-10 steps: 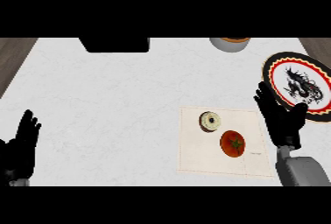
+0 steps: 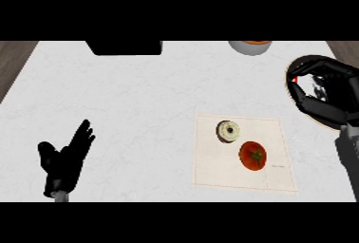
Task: Pick the tomato from the placemat and place it in the plate
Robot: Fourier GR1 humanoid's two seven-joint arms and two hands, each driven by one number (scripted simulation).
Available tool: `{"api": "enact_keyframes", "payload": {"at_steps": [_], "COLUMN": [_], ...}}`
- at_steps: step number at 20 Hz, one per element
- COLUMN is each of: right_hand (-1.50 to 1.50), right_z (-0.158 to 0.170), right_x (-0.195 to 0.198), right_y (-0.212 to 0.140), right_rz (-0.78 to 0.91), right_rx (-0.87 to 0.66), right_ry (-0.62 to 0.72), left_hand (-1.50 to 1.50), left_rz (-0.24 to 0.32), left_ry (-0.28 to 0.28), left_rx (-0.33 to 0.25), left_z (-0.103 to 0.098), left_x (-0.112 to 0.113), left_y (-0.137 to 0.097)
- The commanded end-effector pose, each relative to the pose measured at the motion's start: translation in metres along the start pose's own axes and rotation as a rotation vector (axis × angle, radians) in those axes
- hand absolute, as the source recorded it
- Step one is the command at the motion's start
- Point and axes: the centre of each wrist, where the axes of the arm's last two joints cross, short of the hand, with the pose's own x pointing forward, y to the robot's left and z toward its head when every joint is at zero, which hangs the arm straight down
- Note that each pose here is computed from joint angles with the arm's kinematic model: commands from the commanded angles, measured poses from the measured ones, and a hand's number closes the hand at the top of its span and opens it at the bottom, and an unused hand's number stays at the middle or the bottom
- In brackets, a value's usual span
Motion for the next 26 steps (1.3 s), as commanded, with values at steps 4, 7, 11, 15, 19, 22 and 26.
{"api": "enact_keyframes", "payload": {"at_steps": [4,7,11,15,19,22,26], "right_hand": [-1.50,-1.50,-1.50,-1.50,-1.50,-1.50,-1.50], "right_z": [0.049,0.064,0.049,0.043,0.047,0.047,0.062], "right_x": [-0.057,-0.069,-0.052,-0.022,-0.009,-0.013,-0.002], "right_y": [-0.048,-0.075,-0.082,-0.096,-0.093,-0.053,-0.039], "right_rz": [-0.146,-0.153,0.015,0.257,0.392,0.460,0.516], "right_rx": [-0.057,0.027,0.168,0.411,0.542,0.544,0.592], "right_ry": [-0.254,-0.282,-0.227,-0.125,-0.100,-0.092,-0.021], "left_hand": [0.00,0.00,0.00,0.00,0.00,0.00,0.00], "left_rz": [0.026,0.027,0.011,0.011,0.011,0.019,0.021], "left_ry": [0.026,0.038,0.043,0.052,0.054,0.054,0.064], "left_rx": [-0.151,-0.143,-0.139,-0.140,-0.131,-0.121,-0.108], "left_z": [-0.008,-0.011,-0.004,-0.001,0.001,-0.005,0.004], "left_x": [0.009,0.006,0.020,0.000,0.004,0.003,0.010], "left_y": [-0.036,-0.039,-0.044,-0.036,-0.046,-0.042,-0.015]}}
